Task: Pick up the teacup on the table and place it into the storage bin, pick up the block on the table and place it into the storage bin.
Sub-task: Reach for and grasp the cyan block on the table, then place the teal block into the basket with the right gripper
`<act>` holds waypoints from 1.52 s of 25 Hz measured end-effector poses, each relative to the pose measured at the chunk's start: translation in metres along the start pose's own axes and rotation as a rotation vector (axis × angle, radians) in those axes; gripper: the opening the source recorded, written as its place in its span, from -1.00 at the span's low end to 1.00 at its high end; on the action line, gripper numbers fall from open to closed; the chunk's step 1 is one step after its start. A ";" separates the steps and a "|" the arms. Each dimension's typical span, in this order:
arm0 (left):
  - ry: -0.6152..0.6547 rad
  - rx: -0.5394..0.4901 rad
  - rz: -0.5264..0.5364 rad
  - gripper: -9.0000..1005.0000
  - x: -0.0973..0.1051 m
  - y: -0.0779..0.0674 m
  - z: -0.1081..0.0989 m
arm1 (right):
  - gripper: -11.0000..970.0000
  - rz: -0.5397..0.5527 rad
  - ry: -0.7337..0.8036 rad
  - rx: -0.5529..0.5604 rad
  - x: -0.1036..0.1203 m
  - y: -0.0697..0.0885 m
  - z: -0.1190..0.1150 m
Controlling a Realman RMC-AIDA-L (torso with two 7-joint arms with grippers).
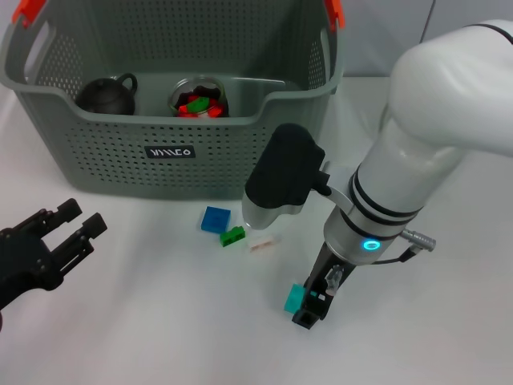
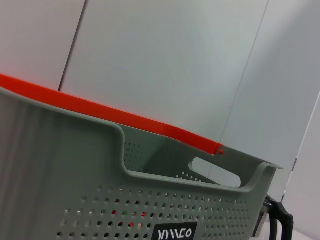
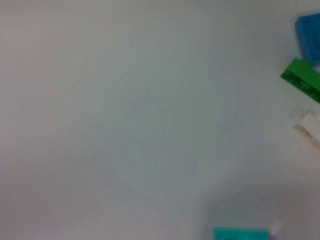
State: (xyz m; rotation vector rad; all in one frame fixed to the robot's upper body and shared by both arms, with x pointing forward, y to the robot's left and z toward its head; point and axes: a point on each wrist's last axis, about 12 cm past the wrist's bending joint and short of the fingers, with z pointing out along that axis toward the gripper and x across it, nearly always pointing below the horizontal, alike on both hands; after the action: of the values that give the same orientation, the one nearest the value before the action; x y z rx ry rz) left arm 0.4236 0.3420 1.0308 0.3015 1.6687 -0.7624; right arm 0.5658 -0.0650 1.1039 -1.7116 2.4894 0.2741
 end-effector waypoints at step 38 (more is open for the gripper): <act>-0.006 -0.006 -0.001 0.06 0.000 0.000 -0.001 | -0.12 0.049 -0.566 -0.119 0.018 -0.021 -0.127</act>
State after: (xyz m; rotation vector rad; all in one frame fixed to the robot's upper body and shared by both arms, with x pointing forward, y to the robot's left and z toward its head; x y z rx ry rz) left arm 0.4230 0.3429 1.0309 0.2938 1.6655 -0.7585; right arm 0.5804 -0.1153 1.2230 -1.3592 2.1252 0.7997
